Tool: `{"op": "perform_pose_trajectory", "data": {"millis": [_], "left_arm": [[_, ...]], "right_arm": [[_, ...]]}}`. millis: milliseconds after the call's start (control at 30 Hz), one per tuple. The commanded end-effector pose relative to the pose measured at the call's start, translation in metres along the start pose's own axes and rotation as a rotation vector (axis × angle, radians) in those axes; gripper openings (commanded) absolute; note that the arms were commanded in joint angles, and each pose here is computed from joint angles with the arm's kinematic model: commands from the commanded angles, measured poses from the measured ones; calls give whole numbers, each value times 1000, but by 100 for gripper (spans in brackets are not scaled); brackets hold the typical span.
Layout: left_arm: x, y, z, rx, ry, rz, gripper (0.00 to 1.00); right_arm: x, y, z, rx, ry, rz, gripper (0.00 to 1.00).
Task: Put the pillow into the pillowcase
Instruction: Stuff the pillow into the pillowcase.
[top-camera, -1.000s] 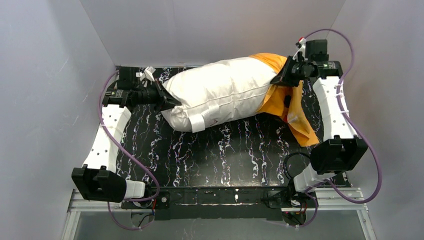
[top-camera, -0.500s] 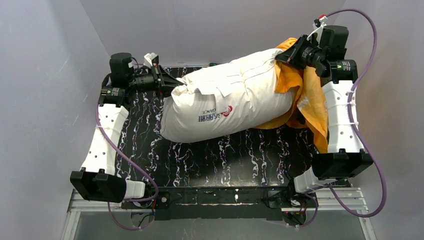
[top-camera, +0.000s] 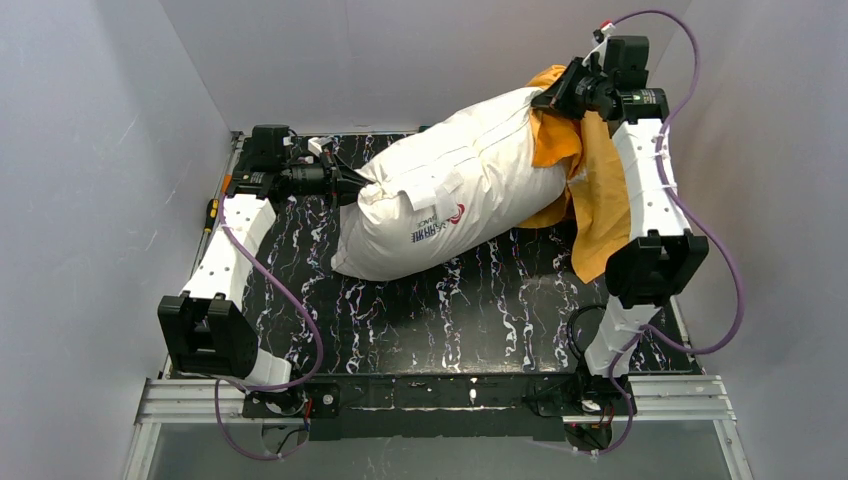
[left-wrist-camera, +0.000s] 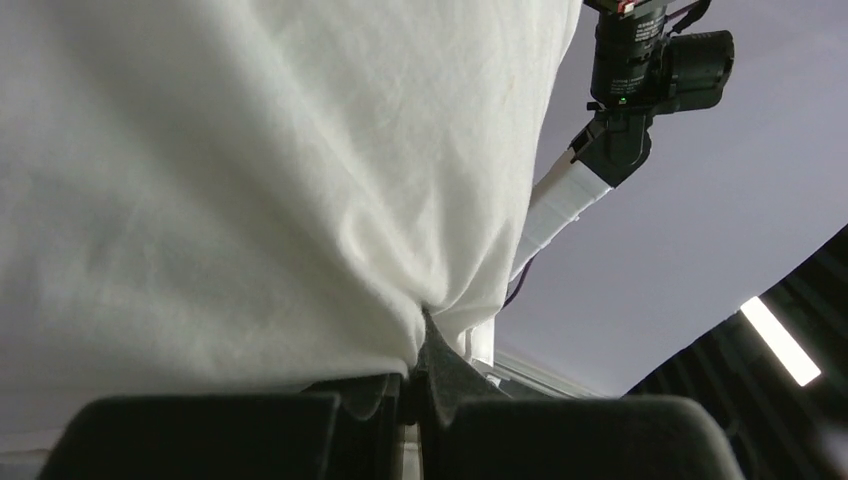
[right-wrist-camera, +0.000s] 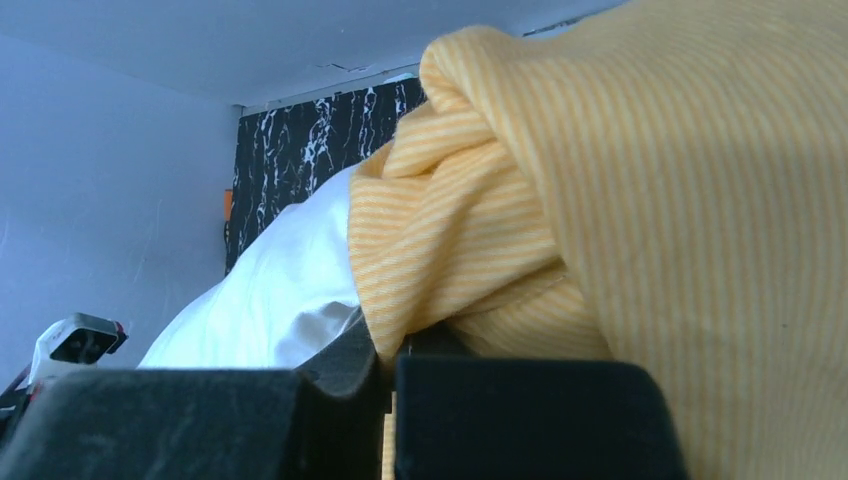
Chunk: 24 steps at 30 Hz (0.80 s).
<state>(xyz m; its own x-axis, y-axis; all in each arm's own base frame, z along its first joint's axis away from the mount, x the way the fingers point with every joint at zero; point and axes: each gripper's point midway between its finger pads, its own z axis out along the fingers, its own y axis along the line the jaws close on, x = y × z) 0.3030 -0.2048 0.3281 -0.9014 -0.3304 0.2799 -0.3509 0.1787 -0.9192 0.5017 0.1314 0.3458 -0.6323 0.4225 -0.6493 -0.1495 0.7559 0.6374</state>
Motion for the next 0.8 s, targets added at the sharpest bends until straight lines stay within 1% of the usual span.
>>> {"op": "perform_pose_trajectory", "data": {"millis": [0,100,167,267,333,400,533,633,767], "left_arm": [[41,-18,-13,61,143,57,0],[58,-22,-20,84,219,39,0],[69,-29,-26,101,267,39,0],[78,-39,-32,121,311,56,0],[75,-38,-31,119,315,38,0],[65,-27,-24,101,302,-14,0],[38,4,-6,45,271,-134,0],[11,18,5,10,214,-150,0],[-42,31,10,-69,53,-156,14]], "right_arm": [[-57,101,-108,-166,-288,-178,1],[-64,120,-143,-185,-369,-192,1],[-66,130,-159,-202,-402,-182,1],[-63,137,-160,-249,-392,-144,1],[-57,131,-144,-264,-357,-118,1],[-51,116,-119,-258,-320,-98,1],[-35,75,-57,-206,-211,-56,1],[-27,47,-12,-181,-165,-27,1],[-27,26,38,-172,-164,-26,1]]}}
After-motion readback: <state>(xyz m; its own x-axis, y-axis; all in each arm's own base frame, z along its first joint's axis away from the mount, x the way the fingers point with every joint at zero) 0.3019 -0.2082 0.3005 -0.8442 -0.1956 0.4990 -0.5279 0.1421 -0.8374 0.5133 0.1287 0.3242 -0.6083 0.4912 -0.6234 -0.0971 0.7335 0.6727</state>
